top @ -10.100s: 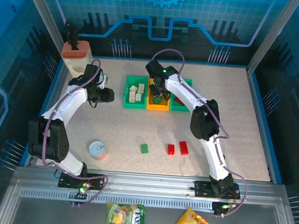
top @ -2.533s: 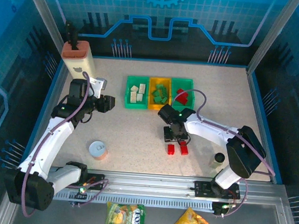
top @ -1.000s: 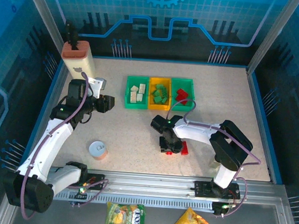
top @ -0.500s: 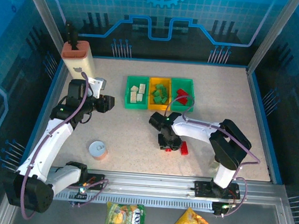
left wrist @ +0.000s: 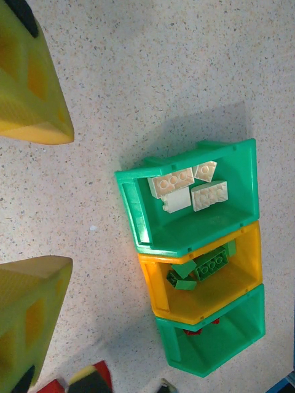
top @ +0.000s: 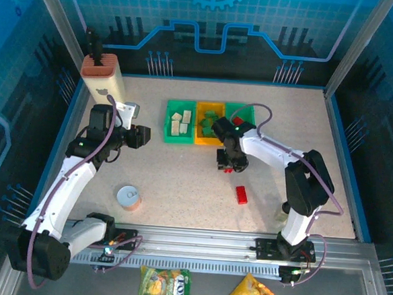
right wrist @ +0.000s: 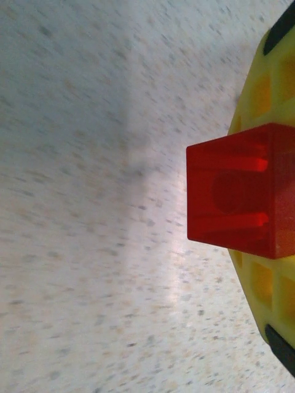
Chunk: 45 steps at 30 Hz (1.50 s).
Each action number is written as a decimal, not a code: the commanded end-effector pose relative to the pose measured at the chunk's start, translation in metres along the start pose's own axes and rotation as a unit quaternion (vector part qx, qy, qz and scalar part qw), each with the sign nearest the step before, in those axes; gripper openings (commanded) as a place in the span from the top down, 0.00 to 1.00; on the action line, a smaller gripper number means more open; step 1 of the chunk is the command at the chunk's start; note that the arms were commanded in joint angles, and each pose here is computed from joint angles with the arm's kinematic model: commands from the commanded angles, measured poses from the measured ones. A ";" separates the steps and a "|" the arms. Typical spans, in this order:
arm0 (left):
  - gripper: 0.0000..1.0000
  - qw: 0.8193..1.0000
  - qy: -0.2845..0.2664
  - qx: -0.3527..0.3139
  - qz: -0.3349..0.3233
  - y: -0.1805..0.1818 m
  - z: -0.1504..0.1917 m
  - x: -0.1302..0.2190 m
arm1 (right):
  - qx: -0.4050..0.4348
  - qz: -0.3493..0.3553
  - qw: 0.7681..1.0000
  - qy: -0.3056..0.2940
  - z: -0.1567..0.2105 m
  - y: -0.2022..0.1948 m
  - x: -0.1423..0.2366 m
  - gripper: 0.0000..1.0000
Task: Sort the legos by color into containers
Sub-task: Pick up the lego from the bottom-center of the table, then place the lego in the container.
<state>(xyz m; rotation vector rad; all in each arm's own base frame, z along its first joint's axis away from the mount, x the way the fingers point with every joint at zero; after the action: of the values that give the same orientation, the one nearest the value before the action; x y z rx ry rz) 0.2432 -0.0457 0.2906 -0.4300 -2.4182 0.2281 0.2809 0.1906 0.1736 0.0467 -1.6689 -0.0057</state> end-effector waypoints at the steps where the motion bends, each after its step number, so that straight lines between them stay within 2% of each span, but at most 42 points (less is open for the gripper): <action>1: 0.48 1.000 -0.002 -0.014 0.008 -0.003 -0.001 0.000 | 0.017 0.010 1.000 0.001 -0.022 -0.015 0.006 0.64; 13: 0.48 1.000 -0.001 -0.014 0.007 -0.002 0.000 0.000 | 0.005 -0.007 0.999 -0.038 -0.109 -0.045 0.019 0.65; 27: 0.48 1.000 0.001 -0.011 0.008 -0.001 0.000 -0.003 | 0.020 -0.033 0.998 -0.052 -0.176 -0.054 -0.004 0.64; 40: 0.48 1.000 0.010 -0.009 0.005 0.000 0.001 -0.008 | 0.003 -0.073 0.994 -0.076 -0.209 -0.055 -0.028 0.62; 45: 0.48 1.000 0.010 -0.012 0.001 0.001 0.002 -0.008 | -0.002 -0.087 0.993 -0.081 -0.212 -0.056 -0.027 0.57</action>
<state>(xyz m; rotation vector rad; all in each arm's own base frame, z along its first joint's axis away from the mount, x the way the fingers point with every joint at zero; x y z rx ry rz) 0.2475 -0.0461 0.2851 -0.4234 -2.3950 0.2289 0.4903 0.1416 0.1616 0.1616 -1.8087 -0.1063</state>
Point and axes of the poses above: each hand's point on the last joint's axis, 136 mm out from that joint toward the fingers, its own x axis back along the fingers, its own y axis along the line the jaws close on, z = x × y, the point moved 10 cm from there along x, back along the fingers, and after that the axes turned 1 degree about x, right-handed, at the moved point
